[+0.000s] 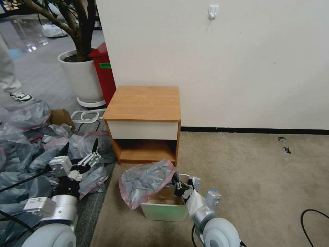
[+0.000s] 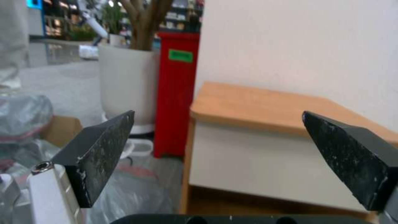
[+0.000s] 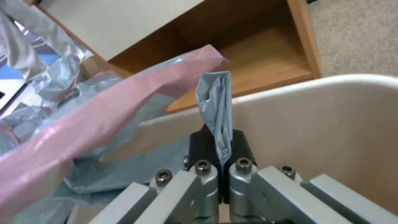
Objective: Pick up the garbage bag from the table and place it over the trash can.
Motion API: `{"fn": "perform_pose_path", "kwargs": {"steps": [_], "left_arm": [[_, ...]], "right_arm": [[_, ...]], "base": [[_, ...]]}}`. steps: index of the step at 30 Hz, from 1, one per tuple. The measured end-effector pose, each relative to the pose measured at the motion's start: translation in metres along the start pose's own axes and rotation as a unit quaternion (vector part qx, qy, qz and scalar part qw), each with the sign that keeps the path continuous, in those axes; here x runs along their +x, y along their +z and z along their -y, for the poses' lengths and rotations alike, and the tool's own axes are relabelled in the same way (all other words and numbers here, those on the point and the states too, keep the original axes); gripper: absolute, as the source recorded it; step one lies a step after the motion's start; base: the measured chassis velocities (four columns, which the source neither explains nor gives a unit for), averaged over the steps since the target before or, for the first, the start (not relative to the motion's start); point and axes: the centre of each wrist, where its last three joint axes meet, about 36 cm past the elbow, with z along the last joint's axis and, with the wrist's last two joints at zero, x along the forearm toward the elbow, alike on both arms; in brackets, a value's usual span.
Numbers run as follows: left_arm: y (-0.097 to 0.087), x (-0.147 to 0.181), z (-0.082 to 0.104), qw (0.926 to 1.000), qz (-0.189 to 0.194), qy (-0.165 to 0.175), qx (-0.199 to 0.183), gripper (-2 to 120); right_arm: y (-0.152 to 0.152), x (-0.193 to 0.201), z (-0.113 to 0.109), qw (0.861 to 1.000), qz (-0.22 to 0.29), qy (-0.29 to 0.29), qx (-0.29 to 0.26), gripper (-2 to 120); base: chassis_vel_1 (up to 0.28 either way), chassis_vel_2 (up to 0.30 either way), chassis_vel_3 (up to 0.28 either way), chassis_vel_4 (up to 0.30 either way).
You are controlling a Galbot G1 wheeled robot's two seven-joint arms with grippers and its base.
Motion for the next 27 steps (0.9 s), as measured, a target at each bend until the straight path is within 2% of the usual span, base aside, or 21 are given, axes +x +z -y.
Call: {"fn": "perform_pose_path", "kwargs": {"steps": [8,10,18,19,21,23,24,27], "left_arm": [[0.01,0.001,0.0,0.9998,-0.017,0.009,-0.005,100],[0.01,0.001,0.0,0.9998,-0.017,0.009,-0.006,100],[0.014,-0.002,0.001,0.9996,-0.023,0.014,-0.005,100],[0.014,-0.002,0.001,0.9996,-0.023,0.014,-0.005,100],[0.015,-0.001,0.001,0.9992,-0.034,0.022,-0.006,100],[0.016,0.001,0.0,0.9972,-0.061,0.043,-0.009,100],[0.016,0.001,0.0,0.9972,-0.061,0.043,-0.009,100],[0.02,0.004,-0.004,0.9918,-0.088,0.092,-0.002,100]], "right_arm": [[-0.001,-0.003,0.0,1.0,-0.005,-0.005,0.006,0],[-0.001,-0.003,0.001,1.0,-0.006,-0.004,0.009,3],[-0.006,0.0,-0.003,1.0,0.001,0.007,0.018,34],[-0.006,0.0,-0.003,1.0,0.001,0.007,0.018,34],[-0.008,0.004,-0.003,1.0,0.002,0.015,0.024,44],[-0.01,0.007,-0.004,0.999,0.001,0.022,0.03,53],[-0.01,0.007,-0.004,0.999,0.001,0.022,0.03,53],[-0.011,0.012,-0.004,0.999,0.003,0.027,0.035,68]], "base": [[0.0,0.0,0.0,0.0],[0.0,0.0,0.0,0.0],[0.0,0.0,0.0,0.0],[0.0,0.0,0.0,0.0],[0.0,0.0,0.0,0.0],[0.0,0.0,0.0,0.0],[0.0,0.0,0.0,0.0],[0.0,0.0,0.0,0.0]]}}
